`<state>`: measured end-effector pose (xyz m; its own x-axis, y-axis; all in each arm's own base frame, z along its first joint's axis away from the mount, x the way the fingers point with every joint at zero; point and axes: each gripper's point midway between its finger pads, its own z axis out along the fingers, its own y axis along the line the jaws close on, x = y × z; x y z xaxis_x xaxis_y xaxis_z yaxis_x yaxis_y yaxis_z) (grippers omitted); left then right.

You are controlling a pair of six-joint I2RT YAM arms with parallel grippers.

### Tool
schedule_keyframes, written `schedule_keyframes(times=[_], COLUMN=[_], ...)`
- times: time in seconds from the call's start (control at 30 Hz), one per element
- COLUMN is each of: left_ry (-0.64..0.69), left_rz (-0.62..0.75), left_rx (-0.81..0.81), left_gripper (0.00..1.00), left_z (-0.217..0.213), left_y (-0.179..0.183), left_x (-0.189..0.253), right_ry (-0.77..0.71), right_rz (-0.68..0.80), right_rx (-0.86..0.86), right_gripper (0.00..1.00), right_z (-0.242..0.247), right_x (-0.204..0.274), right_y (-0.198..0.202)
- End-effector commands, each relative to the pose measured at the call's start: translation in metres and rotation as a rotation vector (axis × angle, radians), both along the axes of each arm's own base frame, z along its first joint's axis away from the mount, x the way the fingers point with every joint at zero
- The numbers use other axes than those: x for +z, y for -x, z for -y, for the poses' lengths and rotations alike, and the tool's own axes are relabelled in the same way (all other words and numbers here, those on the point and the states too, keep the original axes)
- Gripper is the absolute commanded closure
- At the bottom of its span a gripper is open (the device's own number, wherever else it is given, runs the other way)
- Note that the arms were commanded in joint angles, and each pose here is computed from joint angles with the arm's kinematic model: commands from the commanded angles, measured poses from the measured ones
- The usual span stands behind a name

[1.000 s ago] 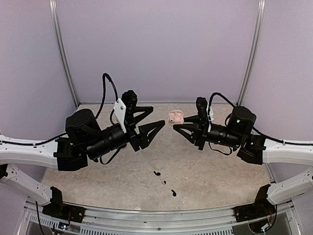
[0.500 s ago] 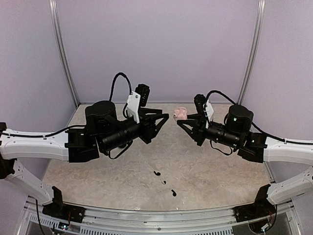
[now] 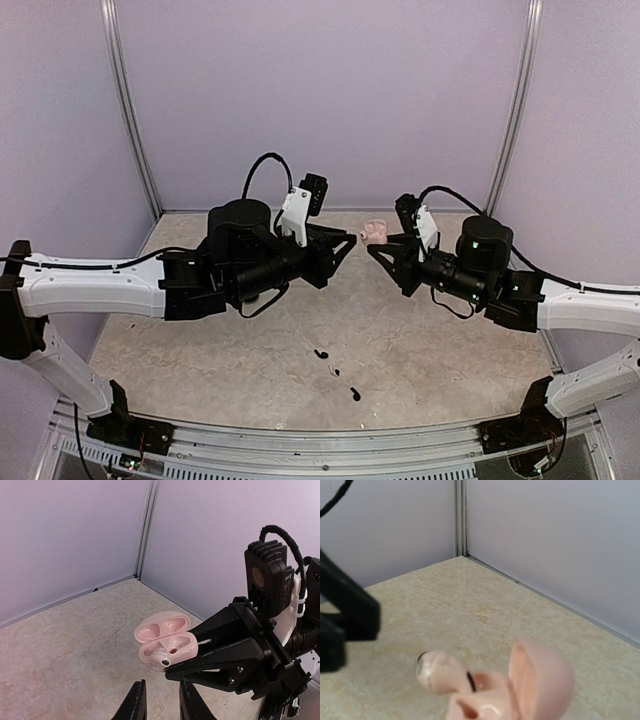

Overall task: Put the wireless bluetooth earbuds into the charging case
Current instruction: Adjust the left earbud in the left side groove of the charging case.

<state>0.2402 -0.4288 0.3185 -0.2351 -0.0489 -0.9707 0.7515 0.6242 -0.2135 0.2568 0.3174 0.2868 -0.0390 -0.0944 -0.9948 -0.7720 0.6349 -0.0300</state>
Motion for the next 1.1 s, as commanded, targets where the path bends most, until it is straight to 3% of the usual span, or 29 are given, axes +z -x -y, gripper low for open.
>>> schedule_keyframes(times=[0.0,0.5,1.07], left_ry=[0.031,0.025,0.004], left_rz=[-0.016,-0.034,-0.066], left_rx=[-0.001,-0.023,-0.008], left_gripper=[0.76,0.69,0.81], left_z=[0.005,0.017,0.018], left_y=[-0.007,-0.013,-0.024], left_x=[0.01,0.004,-0.008], right_ry=[-0.006,0.007,0.003], right_rz=[0.024,0.035,0.086], right_rx=[-0.001,0.008,0.076], right_gripper=[1.0,1.0,1.0], right_z=[-0.003,-0.006,-0.008], right_x=[0.013,0.012,0.02], right_y=[0.0,0.001,0.015])
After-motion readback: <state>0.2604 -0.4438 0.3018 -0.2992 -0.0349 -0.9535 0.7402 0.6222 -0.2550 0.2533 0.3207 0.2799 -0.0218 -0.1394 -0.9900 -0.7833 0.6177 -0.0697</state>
